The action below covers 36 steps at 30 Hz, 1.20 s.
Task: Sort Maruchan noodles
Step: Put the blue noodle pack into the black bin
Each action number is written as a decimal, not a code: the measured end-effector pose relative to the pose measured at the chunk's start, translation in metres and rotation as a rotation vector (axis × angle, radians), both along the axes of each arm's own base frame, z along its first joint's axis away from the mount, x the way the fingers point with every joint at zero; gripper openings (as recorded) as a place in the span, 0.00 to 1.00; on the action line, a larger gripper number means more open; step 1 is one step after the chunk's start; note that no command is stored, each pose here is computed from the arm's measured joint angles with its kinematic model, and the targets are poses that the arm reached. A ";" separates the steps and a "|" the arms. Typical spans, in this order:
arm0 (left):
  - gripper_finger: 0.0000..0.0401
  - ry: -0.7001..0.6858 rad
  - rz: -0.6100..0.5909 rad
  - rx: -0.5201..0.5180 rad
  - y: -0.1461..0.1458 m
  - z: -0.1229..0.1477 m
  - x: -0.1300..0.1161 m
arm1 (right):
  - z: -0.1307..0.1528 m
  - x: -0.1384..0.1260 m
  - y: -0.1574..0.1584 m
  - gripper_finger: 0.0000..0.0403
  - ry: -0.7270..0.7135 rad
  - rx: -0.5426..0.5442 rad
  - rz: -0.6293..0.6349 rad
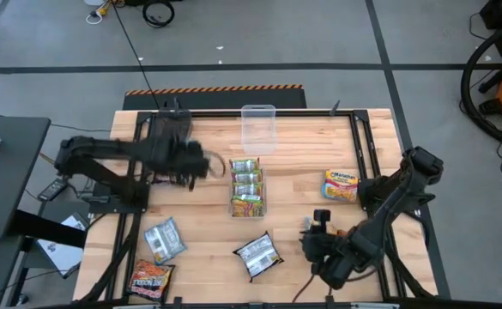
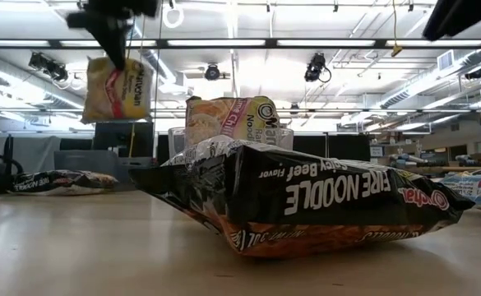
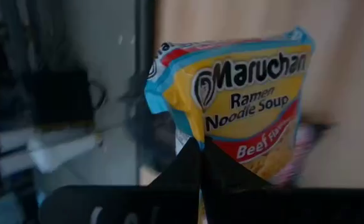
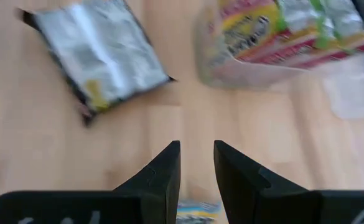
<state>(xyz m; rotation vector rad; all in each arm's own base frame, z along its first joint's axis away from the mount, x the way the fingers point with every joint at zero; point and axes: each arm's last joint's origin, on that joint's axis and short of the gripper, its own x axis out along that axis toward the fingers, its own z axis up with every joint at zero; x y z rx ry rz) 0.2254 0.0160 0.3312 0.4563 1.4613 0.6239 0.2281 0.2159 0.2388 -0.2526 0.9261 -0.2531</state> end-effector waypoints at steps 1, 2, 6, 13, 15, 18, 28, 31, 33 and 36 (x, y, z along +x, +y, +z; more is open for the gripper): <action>0.00 0.033 0.024 0.007 0.013 0.001 -0.003 | 0.000 0.000 -0.003 0.25 0.009 -0.020 -0.014; 0.00 0.058 0.048 0.013 0.025 0.001 -0.005 | 0.000 0.000 -0.007 0.25 0.014 -0.042 -0.031; 0.00 0.151 0.150 0.069 0.073 0.002 -0.016 | -0.001 0.000 -0.017 0.25 0.025 -0.099 -0.091; 0.00 0.093 0.260 0.085 0.140 -0.011 -0.028 | -0.016 -0.005 -0.026 0.25 0.014 -0.129 -0.157; 0.00 0.099 0.241 0.085 0.153 -0.019 -0.028 | -0.022 -0.007 -0.028 0.26 0.013 -0.124 -0.189; 0.00 0.136 0.238 0.080 0.171 -0.031 -0.031 | -0.030 -0.011 -0.032 0.26 0.012 -0.109 -0.238; 0.00 0.227 0.231 -0.019 0.217 -0.082 -0.038 | -0.043 -0.018 -0.035 0.26 0.036 -0.040 -0.328; 0.01 0.232 0.206 -0.021 0.225 -0.092 -0.035 | -0.043 -0.019 -0.035 0.26 0.035 -0.039 -0.327; 0.01 0.237 0.196 -0.023 0.232 -0.099 -0.033 | -0.043 -0.019 -0.035 0.26 0.034 -0.036 -0.328; 0.02 0.265 0.199 -0.019 0.240 -0.107 -0.034 | -0.043 -0.019 -0.035 0.26 0.031 -0.033 -0.333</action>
